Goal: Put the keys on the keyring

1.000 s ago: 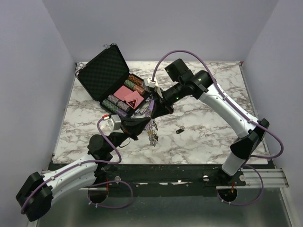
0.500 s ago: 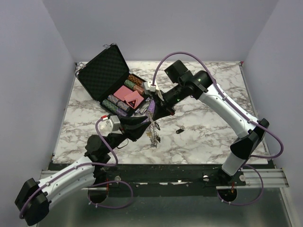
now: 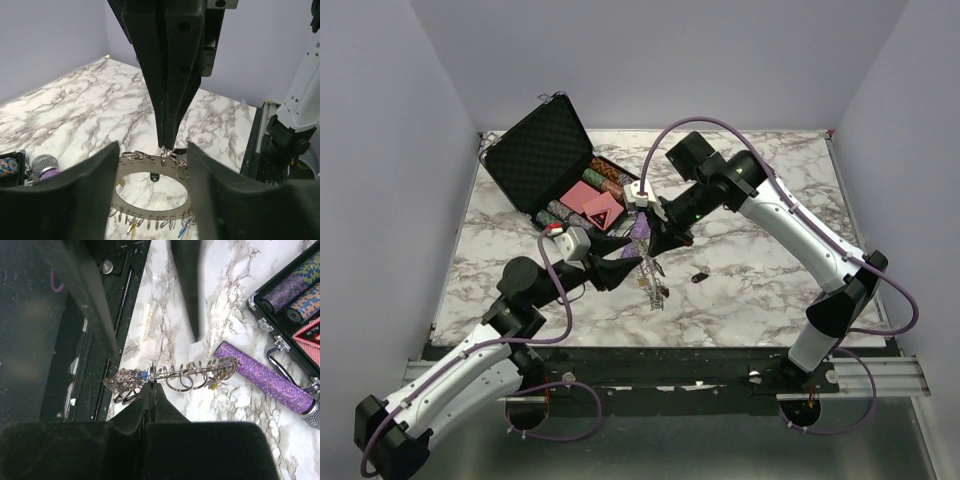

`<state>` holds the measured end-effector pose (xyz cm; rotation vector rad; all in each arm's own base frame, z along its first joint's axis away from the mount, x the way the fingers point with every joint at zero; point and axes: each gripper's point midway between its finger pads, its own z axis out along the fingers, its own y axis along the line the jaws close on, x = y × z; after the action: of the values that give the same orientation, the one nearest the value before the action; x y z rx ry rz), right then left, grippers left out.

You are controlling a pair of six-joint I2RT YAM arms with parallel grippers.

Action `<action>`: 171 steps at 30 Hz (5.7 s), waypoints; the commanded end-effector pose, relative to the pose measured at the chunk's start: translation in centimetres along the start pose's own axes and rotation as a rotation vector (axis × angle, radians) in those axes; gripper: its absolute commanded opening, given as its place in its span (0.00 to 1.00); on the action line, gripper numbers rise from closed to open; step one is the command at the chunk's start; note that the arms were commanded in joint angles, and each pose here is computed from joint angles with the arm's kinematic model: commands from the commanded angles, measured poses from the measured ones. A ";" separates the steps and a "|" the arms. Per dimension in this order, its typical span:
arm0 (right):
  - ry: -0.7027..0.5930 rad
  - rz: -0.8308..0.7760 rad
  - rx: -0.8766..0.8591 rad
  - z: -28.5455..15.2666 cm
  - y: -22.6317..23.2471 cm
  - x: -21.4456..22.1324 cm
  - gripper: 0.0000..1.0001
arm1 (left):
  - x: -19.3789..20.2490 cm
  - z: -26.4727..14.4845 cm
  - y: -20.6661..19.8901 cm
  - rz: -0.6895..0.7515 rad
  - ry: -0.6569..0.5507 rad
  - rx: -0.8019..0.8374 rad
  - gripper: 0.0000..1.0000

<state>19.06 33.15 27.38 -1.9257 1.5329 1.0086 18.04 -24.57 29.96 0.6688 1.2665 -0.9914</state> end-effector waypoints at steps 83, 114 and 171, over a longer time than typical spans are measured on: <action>-0.022 0.002 -0.017 0.2 0.8 -1.2 0.08 | 1.1 1.1 -0.8 -0.101 0.139 0.239 0.00; -0.478 0.401 -0.157 -4.7 -0.1 -8.5 0.44 | -8.0 -2.7 -0.9 -0.189 -0.559 0.174 0.00; -0.389 0.467 -0.091 -1.3 -0.7 -5.0 0.31 | -10.3 -2.9 -1.0 -0.203 -0.633 0.185 0.00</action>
<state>19.91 35.61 32.08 -1.3213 1.7532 1.5820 19.13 -22.60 32.70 0.3027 1.0409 -1.3686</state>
